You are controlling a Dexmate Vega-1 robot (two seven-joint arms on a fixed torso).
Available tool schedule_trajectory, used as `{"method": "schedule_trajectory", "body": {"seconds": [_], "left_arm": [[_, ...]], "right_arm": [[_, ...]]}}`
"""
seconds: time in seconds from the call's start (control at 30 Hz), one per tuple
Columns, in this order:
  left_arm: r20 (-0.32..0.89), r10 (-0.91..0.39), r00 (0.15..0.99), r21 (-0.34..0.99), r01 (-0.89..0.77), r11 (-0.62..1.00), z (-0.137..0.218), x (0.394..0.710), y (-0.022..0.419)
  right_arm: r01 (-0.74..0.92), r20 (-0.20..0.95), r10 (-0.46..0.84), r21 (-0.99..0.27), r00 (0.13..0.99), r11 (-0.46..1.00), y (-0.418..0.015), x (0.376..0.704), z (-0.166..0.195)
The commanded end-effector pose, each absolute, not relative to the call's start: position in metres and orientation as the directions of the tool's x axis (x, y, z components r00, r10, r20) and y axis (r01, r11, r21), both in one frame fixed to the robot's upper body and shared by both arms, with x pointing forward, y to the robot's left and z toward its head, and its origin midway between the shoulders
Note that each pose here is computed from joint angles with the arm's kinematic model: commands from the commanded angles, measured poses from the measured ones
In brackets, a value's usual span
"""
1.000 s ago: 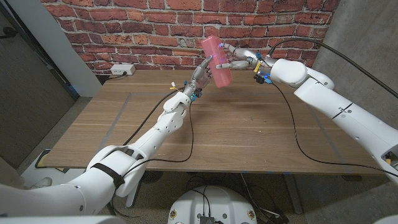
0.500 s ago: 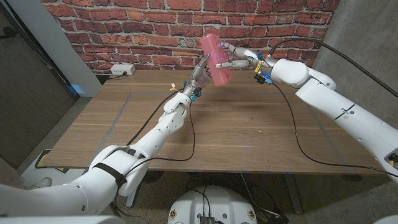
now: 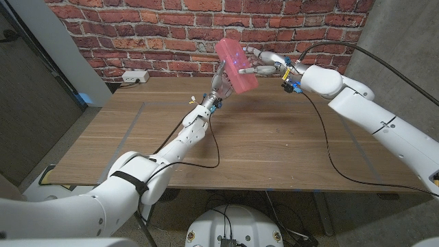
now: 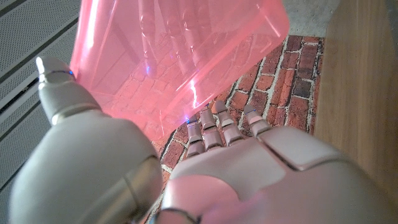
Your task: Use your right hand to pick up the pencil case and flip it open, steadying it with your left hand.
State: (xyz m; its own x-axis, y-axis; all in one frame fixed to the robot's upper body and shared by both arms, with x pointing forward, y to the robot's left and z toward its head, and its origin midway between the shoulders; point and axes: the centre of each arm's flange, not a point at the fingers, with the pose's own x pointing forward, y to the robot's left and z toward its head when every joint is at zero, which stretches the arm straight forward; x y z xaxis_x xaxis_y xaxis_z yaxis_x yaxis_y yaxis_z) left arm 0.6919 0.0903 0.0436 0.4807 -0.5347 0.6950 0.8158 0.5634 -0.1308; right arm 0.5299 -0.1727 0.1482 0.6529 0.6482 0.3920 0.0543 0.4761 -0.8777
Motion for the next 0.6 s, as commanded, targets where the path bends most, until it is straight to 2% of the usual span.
{"method": "schedule_trajectory", "body": {"seconds": [0.03, 0.6], "left_arm": [[0.693, -0.508, 0.511, -0.284, 0.842, 0.459, 0.023, 0.708, 0.089], [0.725, -0.525, 0.446, -0.217, 0.871, 0.441, 0.035, 0.698, 0.087]], "right_arm": [[0.095, 0.436, 0.567, -0.842, 0.699, 0.531, -0.188, 0.533, 0.15], [0.102, 0.446, 0.558, -0.835, 0.7, 0.541, -0.188, 0.531, 0.151]]}}
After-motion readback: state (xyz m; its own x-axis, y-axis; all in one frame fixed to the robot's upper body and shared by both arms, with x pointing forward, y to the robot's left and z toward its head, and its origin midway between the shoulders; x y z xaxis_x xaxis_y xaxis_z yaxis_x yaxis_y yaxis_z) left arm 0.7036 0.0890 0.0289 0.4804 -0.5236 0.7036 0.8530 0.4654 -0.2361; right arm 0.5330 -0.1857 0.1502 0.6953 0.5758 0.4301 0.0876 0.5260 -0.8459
